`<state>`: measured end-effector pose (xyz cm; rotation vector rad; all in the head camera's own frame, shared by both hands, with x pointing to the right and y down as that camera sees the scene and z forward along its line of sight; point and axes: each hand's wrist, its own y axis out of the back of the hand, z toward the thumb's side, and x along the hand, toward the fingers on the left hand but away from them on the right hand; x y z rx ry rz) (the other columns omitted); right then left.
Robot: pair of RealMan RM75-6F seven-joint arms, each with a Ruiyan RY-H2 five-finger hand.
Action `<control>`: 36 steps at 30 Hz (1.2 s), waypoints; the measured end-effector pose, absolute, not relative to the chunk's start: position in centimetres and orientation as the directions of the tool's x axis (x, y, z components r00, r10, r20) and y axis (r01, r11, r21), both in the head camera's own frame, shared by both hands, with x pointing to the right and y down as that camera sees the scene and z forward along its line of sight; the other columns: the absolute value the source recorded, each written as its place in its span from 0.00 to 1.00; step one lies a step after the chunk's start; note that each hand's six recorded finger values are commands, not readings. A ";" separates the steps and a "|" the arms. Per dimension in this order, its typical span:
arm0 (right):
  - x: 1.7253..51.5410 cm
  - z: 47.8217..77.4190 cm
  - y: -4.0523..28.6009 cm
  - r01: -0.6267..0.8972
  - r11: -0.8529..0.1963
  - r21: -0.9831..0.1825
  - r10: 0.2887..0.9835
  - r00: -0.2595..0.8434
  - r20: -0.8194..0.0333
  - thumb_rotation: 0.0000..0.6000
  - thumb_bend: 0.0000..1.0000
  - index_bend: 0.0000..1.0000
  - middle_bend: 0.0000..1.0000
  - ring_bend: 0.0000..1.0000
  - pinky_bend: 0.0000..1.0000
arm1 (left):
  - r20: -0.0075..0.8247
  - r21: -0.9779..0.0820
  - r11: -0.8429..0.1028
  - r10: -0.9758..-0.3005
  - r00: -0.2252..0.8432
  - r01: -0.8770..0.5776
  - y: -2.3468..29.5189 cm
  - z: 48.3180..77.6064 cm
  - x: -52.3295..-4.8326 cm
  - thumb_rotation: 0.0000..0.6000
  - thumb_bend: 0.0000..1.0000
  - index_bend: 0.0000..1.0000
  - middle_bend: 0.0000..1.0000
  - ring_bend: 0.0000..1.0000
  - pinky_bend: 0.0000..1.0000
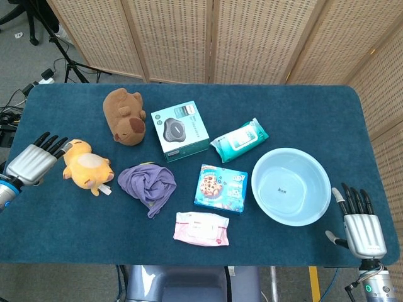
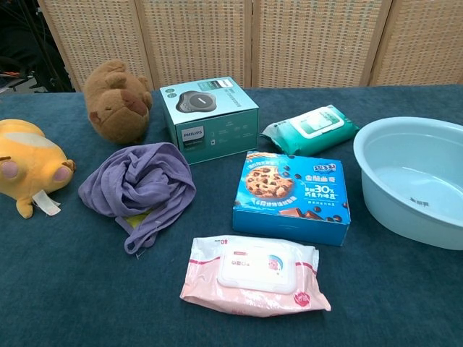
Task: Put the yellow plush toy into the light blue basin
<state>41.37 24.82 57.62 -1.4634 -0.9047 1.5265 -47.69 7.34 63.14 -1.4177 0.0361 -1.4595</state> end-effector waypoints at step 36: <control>41.2 58.5 25.0 -0.082 -0.439 -0.895 0.898 0.006 -0.441 1.00 0.02 0.00 0.00 0.00 0.00 | 0.724 -0.642 -0.514 -0.650 0.230 0.569 7.1 72.2 -45.9 1.00 0.19 0.25 0.02 0.02 0.08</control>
